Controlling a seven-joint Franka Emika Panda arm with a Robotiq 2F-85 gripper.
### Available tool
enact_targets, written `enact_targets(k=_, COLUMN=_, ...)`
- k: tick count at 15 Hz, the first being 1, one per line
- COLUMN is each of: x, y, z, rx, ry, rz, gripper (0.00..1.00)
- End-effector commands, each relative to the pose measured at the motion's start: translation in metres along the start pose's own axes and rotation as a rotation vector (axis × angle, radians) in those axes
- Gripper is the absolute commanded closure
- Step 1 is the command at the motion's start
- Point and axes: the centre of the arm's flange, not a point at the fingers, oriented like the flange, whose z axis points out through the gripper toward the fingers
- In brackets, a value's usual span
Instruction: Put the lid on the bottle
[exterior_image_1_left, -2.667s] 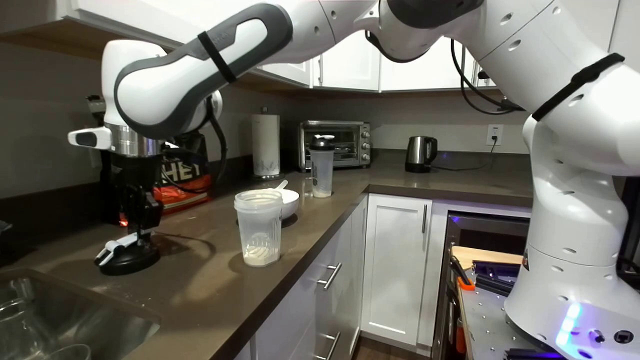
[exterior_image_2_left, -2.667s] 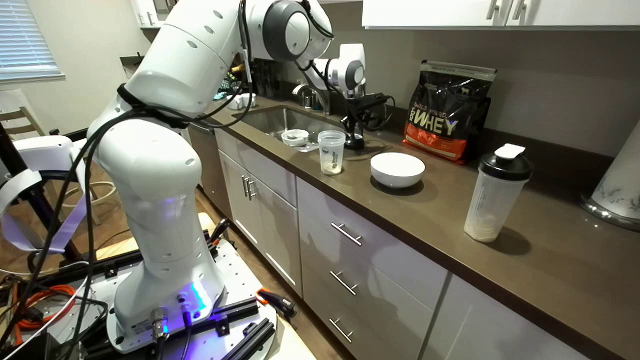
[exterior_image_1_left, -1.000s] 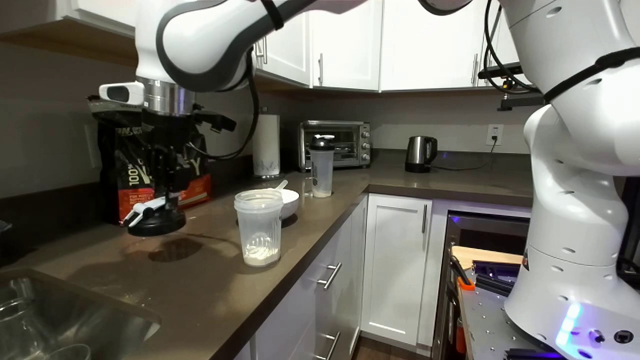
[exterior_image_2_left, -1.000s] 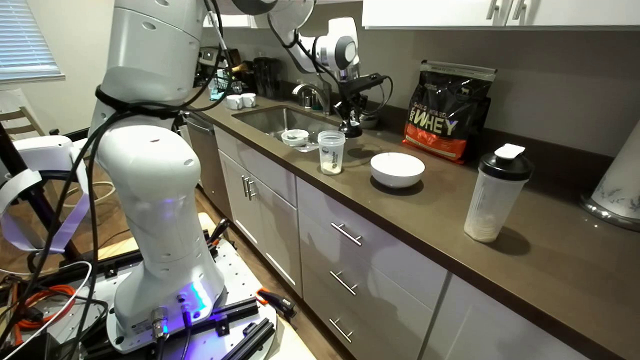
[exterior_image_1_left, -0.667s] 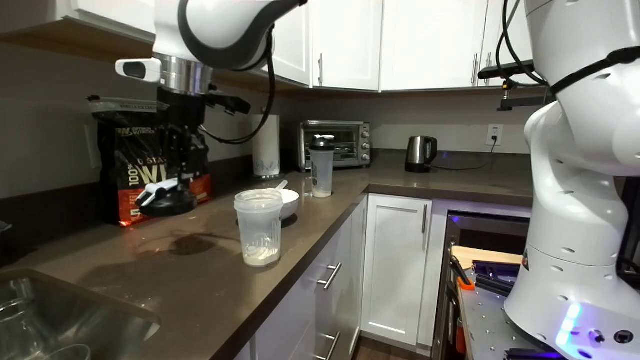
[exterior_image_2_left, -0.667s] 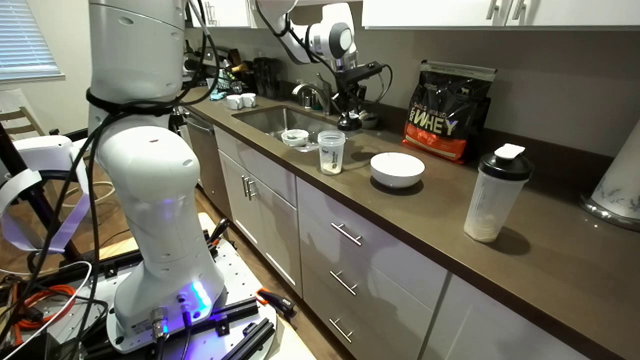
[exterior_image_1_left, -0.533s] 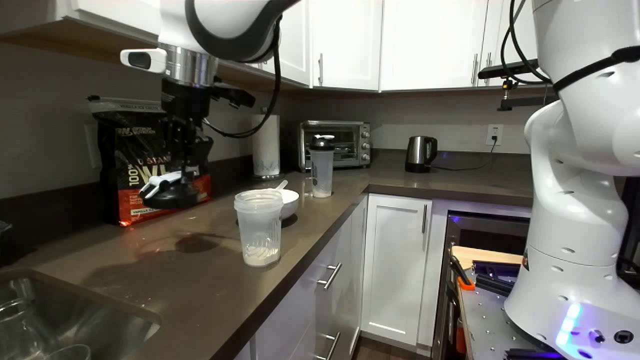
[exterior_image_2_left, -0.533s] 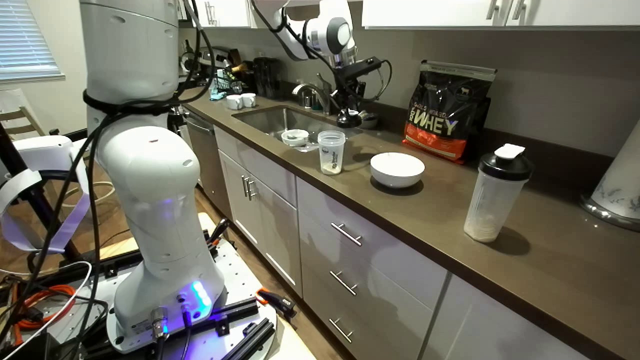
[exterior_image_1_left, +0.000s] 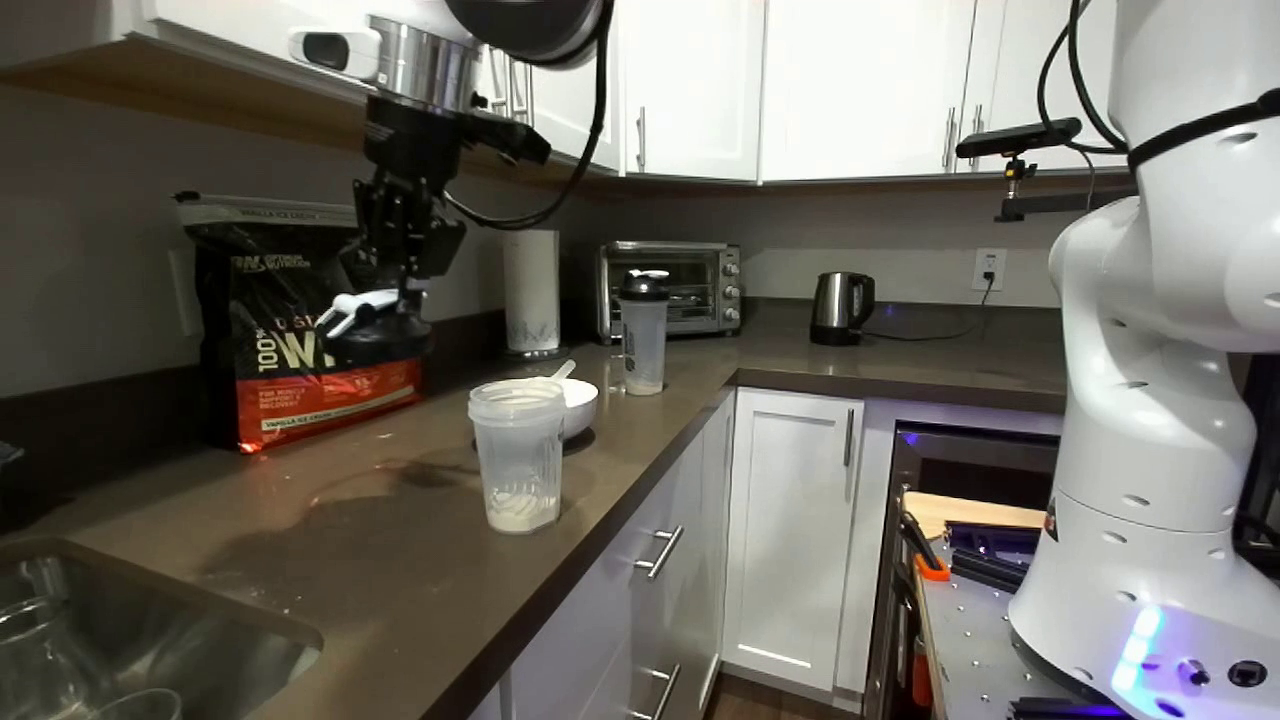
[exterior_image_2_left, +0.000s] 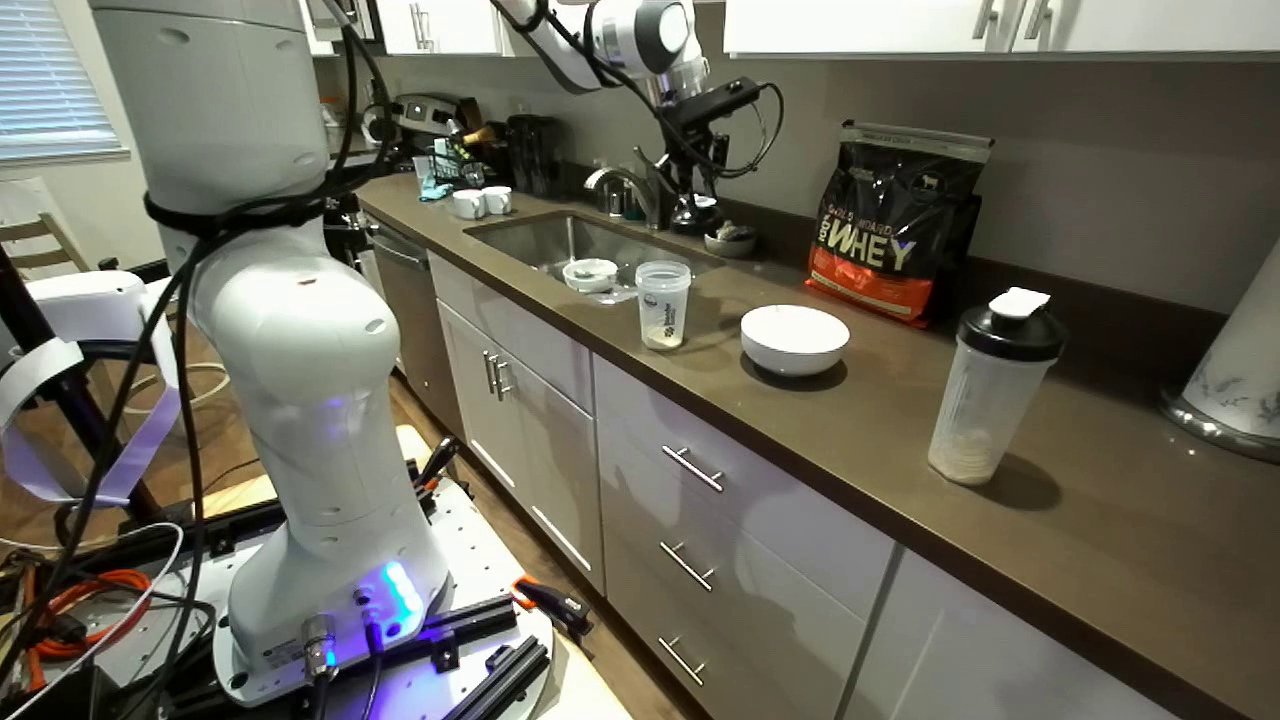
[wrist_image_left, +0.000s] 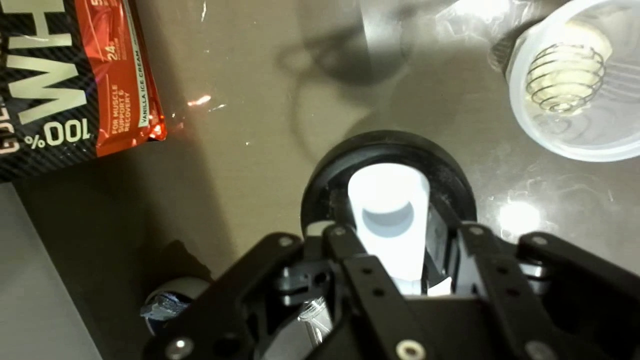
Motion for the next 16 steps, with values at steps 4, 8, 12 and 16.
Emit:
enact_targets(k=4, x=-0.033, y=-0.018, z=-0.023, rx=0.030, ry=-0.024, rz=0.067, gripper=0.87)
enact_targets(k=8, x=-0.045, y=-0.030, z=-0.026, rx=0.078, ry=-0.037, rz=0.108, gripper=0.87)
enact_targets(k=12, x=-0.055, y=-0.041, z=-0.025, rx=0.124, ry=-0.030, rz=0.160, gripper=0.87)
enact_targets(k=16, x=-0.064, y=-0.050, z=-0.023, rx=0.164, ry=-0.010, rz=0.216, gripper=0.87)
